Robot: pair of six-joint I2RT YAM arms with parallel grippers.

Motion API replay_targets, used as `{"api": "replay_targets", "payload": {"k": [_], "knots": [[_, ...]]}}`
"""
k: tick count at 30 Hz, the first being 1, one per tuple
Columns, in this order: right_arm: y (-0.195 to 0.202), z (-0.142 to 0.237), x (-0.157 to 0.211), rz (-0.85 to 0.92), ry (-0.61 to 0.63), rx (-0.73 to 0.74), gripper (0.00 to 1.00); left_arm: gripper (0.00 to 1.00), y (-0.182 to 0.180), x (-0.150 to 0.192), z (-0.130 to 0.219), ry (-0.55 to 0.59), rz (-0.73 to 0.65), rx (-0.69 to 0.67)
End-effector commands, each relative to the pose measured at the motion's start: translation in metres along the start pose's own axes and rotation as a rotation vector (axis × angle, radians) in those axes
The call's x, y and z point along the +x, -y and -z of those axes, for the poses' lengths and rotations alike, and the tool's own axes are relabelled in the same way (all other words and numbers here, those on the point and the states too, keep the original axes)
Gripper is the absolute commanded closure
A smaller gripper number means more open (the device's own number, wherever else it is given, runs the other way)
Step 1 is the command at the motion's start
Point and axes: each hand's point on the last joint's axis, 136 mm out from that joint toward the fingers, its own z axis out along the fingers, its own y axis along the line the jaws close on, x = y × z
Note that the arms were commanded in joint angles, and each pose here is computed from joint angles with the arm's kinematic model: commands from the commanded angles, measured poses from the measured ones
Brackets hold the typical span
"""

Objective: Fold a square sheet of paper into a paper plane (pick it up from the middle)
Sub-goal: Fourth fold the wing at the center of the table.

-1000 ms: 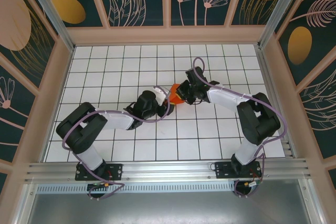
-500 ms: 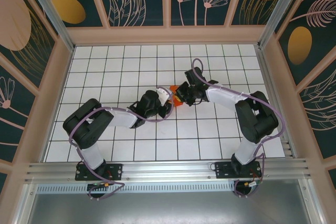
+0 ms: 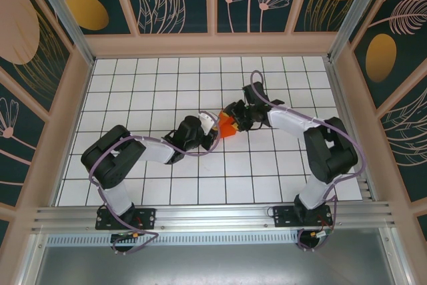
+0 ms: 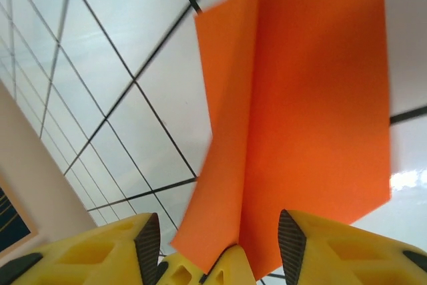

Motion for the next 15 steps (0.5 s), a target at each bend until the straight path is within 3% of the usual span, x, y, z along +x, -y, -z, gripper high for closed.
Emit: {"api": "replay_targets", "payload": {"k": [1,10,15], "knots": [[-0.013,0.024,-0.006,0.177,0.054,-0.101,0.46,0.90,0.007,0.008,0.000,0.002,0.077,0.043],[-0.003,0.022,0.017,0.373,-0.022,-0.278,0.52,0.93,0.023,0.012,-0.003,-0.022,0.283,0.139],[0.007,0.010,0.024,0.410,-0.055,-0.269,0.55,0.92,0.028,0.011,-0.002,-0.015,0.396,0.172]]}}
